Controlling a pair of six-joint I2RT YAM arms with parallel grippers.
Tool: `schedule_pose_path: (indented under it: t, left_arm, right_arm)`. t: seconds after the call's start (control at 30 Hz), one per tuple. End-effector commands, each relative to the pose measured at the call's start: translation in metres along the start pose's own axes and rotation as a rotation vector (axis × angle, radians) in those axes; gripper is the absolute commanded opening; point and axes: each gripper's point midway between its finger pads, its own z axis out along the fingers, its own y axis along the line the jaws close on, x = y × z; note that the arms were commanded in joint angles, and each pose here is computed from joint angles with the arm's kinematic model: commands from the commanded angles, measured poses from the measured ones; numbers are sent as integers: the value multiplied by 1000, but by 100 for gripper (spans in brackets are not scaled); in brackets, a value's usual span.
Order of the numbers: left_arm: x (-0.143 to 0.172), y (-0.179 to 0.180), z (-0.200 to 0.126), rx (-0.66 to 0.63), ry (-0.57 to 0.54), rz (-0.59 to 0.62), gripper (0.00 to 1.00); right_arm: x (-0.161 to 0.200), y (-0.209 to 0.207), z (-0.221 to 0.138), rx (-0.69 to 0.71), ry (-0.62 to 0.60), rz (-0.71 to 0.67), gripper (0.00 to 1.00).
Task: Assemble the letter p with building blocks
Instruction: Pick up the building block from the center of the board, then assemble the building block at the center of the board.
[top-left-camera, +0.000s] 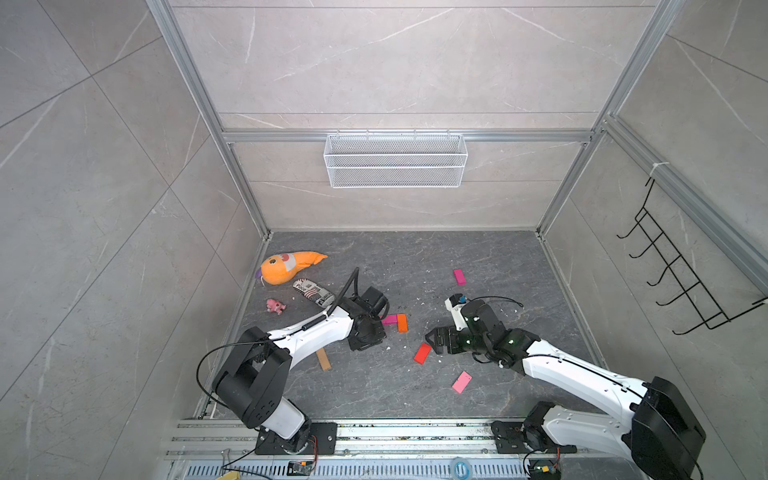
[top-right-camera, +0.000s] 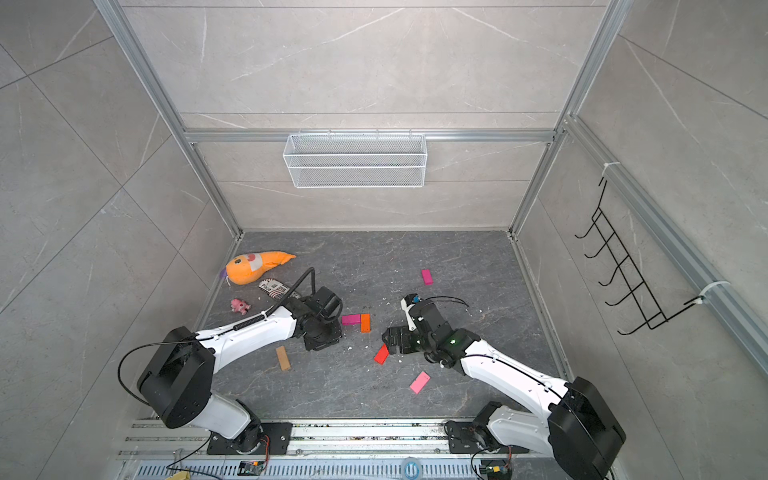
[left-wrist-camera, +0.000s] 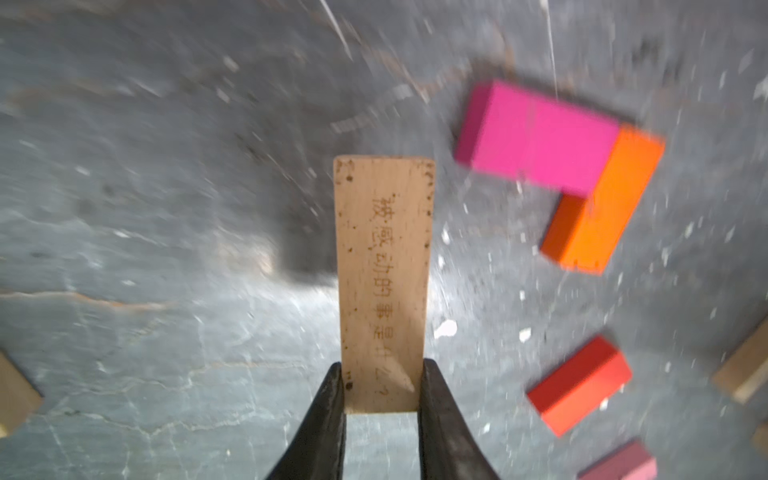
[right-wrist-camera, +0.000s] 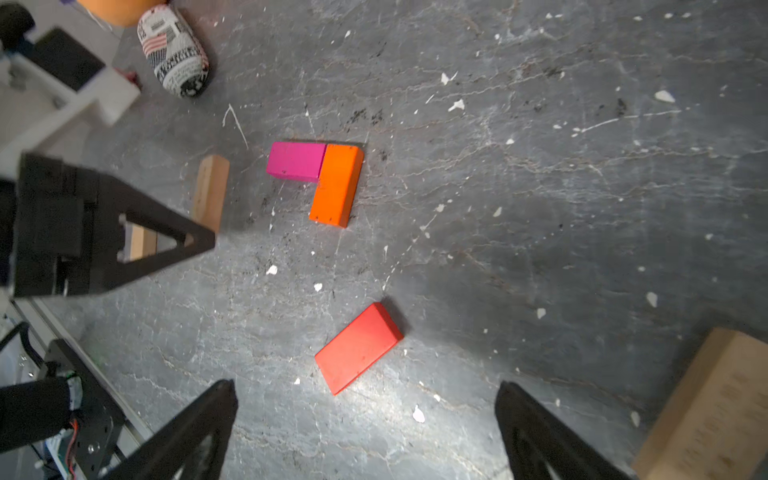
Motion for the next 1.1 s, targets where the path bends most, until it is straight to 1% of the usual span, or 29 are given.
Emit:
schedule_pose_path:
  t: [0.0, 0.1, 0.3, 0.7, 1.07]
  left_arm:
    - [19, -21, -11, 42, 89, 142, 19]
    - [26, -31, -8, 63, 140, 171, 19]
    - [29, -37, 5, 16, 204, 188, 19]
    - [19, -31, 14, -99, 215, 192, 19]
    - [18, -23, 24, -149, 215, 163, 19]
  right_arm:
    - [-14, 0, 0, -55, -31, 89, 100]
    - [-14, -5, 1, -57, -27, 113, 100]
    - [-10, -12, 1, -45, -15, 125, 100]
    - [-3, -20, 5, -39, 4, 140, 100]
    - [-2, -19, 9, -50, 26, 144, 100]
